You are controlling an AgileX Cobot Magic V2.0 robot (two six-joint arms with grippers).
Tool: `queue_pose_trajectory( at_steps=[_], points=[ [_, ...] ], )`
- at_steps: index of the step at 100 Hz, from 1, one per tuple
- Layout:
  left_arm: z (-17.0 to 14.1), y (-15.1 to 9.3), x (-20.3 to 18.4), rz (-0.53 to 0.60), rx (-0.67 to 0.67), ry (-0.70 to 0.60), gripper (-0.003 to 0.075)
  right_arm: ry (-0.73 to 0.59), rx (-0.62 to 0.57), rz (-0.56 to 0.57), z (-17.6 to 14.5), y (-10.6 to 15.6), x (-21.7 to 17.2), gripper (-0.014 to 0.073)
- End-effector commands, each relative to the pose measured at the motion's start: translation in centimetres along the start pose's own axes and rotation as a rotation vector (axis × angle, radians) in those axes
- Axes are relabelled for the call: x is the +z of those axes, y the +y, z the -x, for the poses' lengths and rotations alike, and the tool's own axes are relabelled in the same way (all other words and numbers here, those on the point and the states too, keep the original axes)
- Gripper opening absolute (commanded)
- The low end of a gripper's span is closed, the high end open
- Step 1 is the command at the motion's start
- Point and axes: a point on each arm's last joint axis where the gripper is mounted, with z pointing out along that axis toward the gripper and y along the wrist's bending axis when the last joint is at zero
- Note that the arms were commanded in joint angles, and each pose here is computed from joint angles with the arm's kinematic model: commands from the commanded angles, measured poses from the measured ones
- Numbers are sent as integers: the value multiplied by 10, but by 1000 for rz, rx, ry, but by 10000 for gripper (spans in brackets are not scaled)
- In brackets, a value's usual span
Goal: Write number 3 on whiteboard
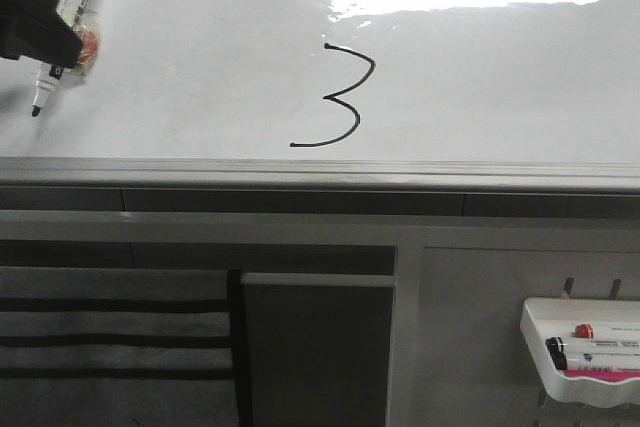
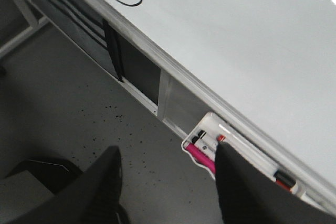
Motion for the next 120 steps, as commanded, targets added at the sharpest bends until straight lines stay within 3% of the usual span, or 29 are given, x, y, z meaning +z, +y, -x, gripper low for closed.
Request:
queue_pose_trajectory(
  at_steps=[1,10,30,54,70,75,97,120],
  points=[
    [15,3,-27,-1,2,-64,372,-24,200,-113,2,-8,-10,354],
    [13,8,-48,0,-5,-34,372,27,370,-215,-7,-16,-9,350],
    [1,25,-101,182,-68,44,368,-129,459,-272,-23,-12,-5,260],
    [-12,18,-150,299,-80,-194,368,-381,421,-346,-43,0,-17,141],
    [-38,10,-158,318,-132,-370,357,-514,383,-380,-56,12,-33,-15],
    [-46,8,-159,322,-159,-425,309,-550,362,-395,-60,15,-36,-68],
    [-58,7,-166,377,-161,-583,-22,-617,314,-424,-75,24,-41,-69],
    [-53,8,-174,401,-169,-678,-20,-597,319,-420,-78,24,-38,-69]
  ],
)
